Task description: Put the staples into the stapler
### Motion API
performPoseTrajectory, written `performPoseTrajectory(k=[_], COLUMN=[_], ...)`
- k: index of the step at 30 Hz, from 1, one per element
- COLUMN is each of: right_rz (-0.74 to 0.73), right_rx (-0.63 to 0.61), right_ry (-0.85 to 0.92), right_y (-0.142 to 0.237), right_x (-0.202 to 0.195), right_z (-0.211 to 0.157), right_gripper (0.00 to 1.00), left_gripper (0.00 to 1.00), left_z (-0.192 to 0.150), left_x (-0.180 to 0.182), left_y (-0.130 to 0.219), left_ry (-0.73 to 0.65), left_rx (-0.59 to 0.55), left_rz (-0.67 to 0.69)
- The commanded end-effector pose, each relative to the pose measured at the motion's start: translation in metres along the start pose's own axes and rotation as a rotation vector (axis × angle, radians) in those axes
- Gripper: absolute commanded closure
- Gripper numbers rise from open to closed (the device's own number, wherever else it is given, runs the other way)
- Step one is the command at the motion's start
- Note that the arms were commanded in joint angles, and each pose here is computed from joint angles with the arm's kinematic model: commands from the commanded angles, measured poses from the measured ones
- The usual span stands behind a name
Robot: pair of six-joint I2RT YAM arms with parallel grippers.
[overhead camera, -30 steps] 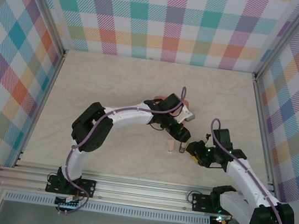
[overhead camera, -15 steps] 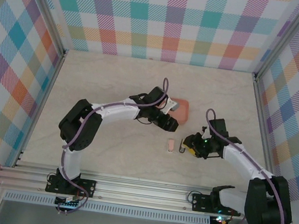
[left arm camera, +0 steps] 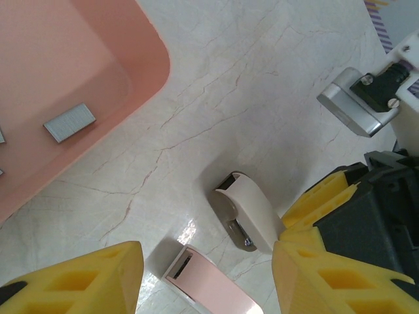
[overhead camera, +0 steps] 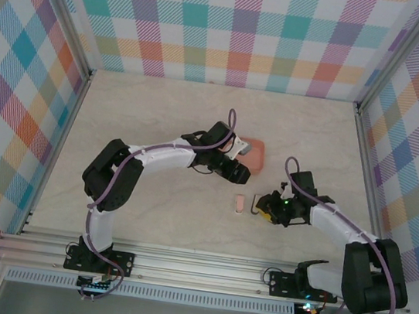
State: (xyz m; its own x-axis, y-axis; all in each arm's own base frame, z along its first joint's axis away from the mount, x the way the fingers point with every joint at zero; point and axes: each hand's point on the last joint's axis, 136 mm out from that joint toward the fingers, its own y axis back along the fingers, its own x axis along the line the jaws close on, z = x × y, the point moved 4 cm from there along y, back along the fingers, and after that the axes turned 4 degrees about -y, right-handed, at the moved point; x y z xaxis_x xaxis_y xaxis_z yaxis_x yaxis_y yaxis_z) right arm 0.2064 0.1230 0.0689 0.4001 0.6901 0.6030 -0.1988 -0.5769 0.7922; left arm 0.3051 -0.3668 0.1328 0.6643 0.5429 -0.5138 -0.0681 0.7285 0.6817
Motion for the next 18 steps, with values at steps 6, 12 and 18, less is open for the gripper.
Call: performPoseTrajectory(k=[6,12,18], right_rz=[-0.112,-0.045,-0.002], right_rx=[0.044,-0.030,-0.100], right_ry=[-0.060,0.004,0.067], right_y=[-0.015,0.007,0.030], right_x=[-0.035,-0.007,0.015], right_z=[-0.010,-0.001,0.004], right_gripper=[0.70,0.64,0.59], left_gripper=[0.45,0.43,0.39], left_z=[0.005,0.013,0.027], left_x=[-0.004,-0.007,-0.003], left_y=[0.009,0.017,0.042], left_ry=[0.002,-0.012,-0.017], left_rx=[-0.029,-0.062,-0.137], left_rz=[-0.006,0.007,0.073])
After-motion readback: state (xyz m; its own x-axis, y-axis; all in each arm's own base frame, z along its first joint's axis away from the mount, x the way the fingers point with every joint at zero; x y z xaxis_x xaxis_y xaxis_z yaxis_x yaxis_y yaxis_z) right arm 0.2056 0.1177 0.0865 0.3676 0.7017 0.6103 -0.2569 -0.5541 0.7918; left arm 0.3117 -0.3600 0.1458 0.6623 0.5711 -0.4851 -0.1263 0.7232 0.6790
